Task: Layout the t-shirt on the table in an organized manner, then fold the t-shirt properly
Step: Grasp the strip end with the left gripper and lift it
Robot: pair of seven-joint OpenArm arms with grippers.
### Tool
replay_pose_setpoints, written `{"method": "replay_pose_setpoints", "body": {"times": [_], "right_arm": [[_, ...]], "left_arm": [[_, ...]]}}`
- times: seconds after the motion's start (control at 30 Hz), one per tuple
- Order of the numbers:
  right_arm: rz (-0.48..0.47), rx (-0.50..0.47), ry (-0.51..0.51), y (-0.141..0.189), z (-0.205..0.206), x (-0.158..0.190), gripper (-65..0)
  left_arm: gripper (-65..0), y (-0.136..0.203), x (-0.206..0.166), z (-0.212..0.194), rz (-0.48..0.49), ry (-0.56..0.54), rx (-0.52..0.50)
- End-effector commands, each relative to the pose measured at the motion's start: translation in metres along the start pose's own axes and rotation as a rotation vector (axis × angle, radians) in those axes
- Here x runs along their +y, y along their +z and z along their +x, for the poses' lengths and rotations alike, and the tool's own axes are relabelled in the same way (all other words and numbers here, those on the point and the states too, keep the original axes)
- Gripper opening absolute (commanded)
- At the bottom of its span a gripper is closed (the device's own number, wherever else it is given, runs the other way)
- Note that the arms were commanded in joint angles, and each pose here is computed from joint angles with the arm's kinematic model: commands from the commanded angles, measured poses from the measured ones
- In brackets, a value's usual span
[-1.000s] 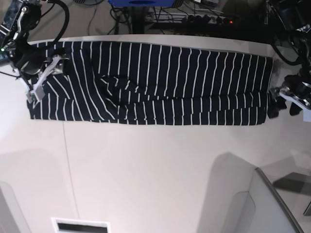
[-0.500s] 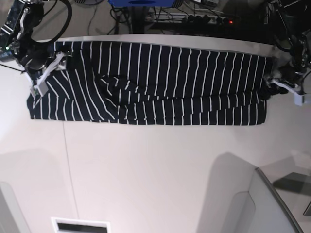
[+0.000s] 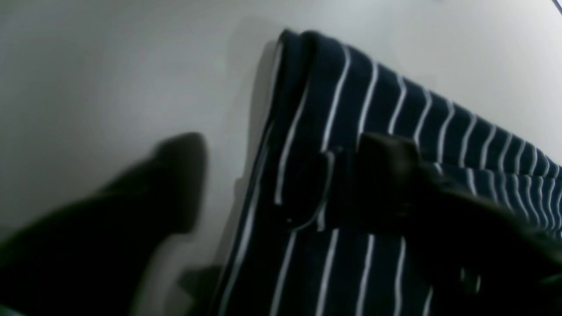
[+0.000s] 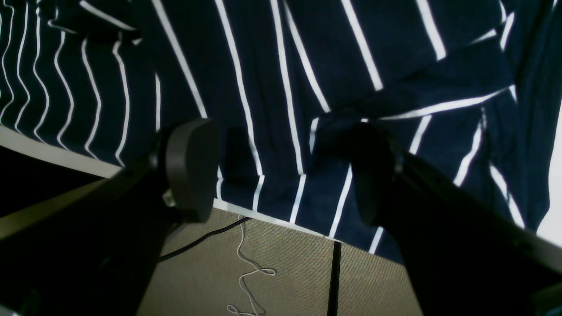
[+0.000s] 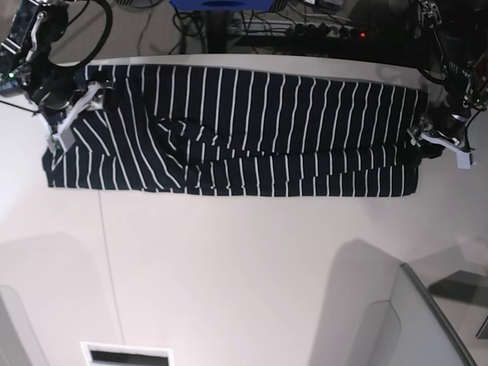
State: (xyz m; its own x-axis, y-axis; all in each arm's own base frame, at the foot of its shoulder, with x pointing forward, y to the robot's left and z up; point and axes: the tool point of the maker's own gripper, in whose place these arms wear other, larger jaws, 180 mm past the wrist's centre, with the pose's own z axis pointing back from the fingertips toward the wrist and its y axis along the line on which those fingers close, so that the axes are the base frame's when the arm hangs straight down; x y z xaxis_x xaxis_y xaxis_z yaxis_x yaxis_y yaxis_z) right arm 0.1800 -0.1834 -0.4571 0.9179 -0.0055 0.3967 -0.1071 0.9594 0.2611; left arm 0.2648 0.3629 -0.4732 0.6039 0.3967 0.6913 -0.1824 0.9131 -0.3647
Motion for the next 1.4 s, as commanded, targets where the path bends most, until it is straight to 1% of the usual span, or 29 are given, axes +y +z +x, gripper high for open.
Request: {"method": "replay_pose_setpoints", "body": {"times": [0.0, 0.13, 0.17, 0.27, 0.43, 0.53, 0.6, 0.63, 0.7, 0.73, 0.8, 0.93, 1.03, 1.13, 1.2, 1.3, 1.37], "right_arm": [[-0.004, -0.047, 0.015, 0.005, 0.015, -0.002, -21.3], [-0.004, -0.048, 0.015, 0.005, 0.015, -0.002, -21.3], [-0.004, -0.048, 0.015, 0.005, 0.015, -0.002, -21.3], [-0.005, -0.048, 0.015, 0.005, 0.014, -0.002, -21.3], [-0.005, -0.043, 0.014, 0.005, 0.013, -0.002, -21.3], [-0.005, -0.037, 0.014, 0.005, 0.011, -0.002, -21.3], [-0.005, -0.037, 0.014, 0.005, 0.011, -0.002, -21.3], [-0.005, -0.037, 0.014, 0.005, 0.011, -0.002, -21.3], [-0.005, -0.037, 0.014, 0.005, 0.011, -0.002, -21.3], [-0.005, -0.038, 0.015, 0.005, 0.012, -0.002, -21.3], [-0.005, -0.038, 0.015, 0.005, 0.012, -0.002, -21.3], [-0.006, -0.042, 0.017, 0.006, 0.014, -0.003, -21.3], [-0.006, -0.044, 0.018, 0.006, 0.015, -0.002, -21.3], [-0.006, -0.044, 0.018, 0.006, 0.015, -0.002, -21.3], [-0.014, -0.042, 0.023, 0.007, 0.015, -0.006, -21.3], [-0.019, -0.040, 0.027, 0.008, 0.015, -0.008, -21.3], [-0.023, -0.041, 0.025, 0.009, 0.015, -0.010, -21.3]], "left_arm": [[-26.7, 0.002, 0.005, 0.003, 0.014, -0.017, 0.020], [-60.2, -0.001, 0.000, -0.004, 0.004, -0.003, 0.025], [-65.0, -0.001, -0.001, -0.003, 0.004, -0.004, 0.022], [-65.0, -0.002, -0.001, 0.009, 0.003, -0.014, -0.002], [-65.0, 0.009, 0.017, 0.058, 0.036, -0.079, -0.063], [-65.0, 0.020, 0.019, 0.092, 0.044, -0.168, -0.101], [-65.0, 0.027, 0.009, 0.110, 0.032, -0.244, -0.130], [-65.0, 0.031, 0.004, 0.113, 0.027, -0.289, -0.133], [-65.0, 0.040, -0.014, 0.111, 0.010, -0.416, -0.123], [-65.0, 0.040, -0.029, 0.104, -0.006, -0.465, -0.116], [-65.0, 0.043, -0.048, 0.088, 0.025, -0.545, -0.096], [-65.0, 0.044, -0.089, 0.056, 0.060, -0.640, -0.037], [-65.0, 0.040, -0.119, 0.036, 0.071, -0.658, -0.016], [-65.0, 0.034, -0.145, 0.020, 0.071, -0.640, -0.001], [-65.0, 0.027, -0.167, 0.005, 0.040, -0.659, 0.025], [-65.0, 0.017, -0.201, -0.021, -0.033, -0.675, 0.062], [-65.0, 0.014, -0.216, -0.031, -0.066, -0.670, 0.073]]}}
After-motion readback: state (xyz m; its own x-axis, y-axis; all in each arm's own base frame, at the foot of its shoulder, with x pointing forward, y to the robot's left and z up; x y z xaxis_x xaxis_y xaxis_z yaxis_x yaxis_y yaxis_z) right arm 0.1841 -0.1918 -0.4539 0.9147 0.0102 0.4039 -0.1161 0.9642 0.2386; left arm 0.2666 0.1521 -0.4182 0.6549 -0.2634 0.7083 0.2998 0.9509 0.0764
